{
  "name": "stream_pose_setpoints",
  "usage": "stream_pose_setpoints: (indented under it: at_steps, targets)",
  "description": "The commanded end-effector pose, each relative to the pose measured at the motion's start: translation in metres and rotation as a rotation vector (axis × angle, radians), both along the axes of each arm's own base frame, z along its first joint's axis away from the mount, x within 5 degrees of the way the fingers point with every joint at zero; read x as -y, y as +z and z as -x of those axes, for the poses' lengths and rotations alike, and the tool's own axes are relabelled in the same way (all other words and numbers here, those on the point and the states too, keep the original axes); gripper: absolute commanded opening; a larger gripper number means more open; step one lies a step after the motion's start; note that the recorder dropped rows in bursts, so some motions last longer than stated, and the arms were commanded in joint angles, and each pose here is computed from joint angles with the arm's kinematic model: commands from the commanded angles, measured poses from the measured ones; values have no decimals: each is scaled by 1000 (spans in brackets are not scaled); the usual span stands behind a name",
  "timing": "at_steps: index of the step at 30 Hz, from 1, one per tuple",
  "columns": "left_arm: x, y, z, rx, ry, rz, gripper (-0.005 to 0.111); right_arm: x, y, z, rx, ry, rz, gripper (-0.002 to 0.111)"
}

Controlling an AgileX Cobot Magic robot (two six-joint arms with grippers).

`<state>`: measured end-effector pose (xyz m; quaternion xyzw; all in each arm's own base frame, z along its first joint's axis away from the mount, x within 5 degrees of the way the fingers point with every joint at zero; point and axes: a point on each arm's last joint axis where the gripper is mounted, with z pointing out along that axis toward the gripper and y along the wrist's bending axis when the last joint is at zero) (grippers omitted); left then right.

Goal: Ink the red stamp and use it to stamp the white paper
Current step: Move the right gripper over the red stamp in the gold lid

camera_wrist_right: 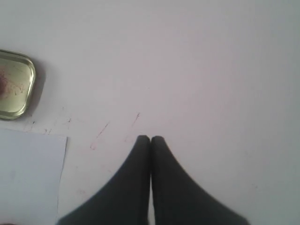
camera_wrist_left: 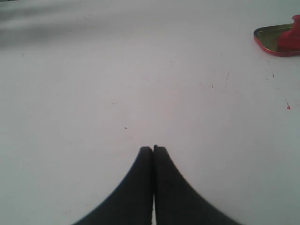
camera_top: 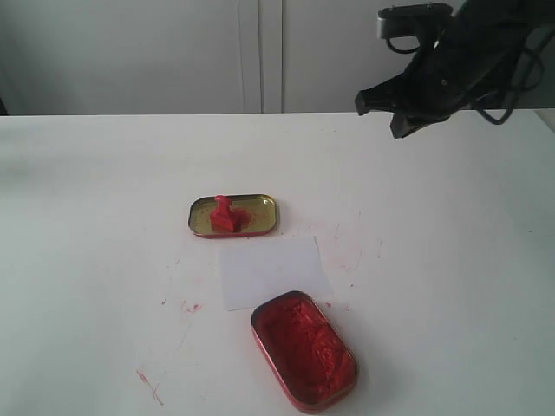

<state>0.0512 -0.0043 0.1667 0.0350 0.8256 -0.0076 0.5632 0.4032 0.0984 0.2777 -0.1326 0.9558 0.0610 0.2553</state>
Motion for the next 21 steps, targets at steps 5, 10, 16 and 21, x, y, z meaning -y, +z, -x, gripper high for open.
stream_pose_setpoints:
  at_steps: [5, 10, 16, 21]
  targets:
    - [0, -1, 0, 0, 0, -3, 0, -39, -17, -21, -43, 96, -19, 0]
    - [0, -1, 0, 0, 0, -3, 0, -65, -30, -31, -69, 143, -26, 0]
    - [0, -1, 0, 0, 0, -3, 0, -100, -39, -37, -81, 211, -26, 0]
    - [0, -1, 0, 0, 0, -3, 0, -125, -43, -37, -89, 285, -20, 0]
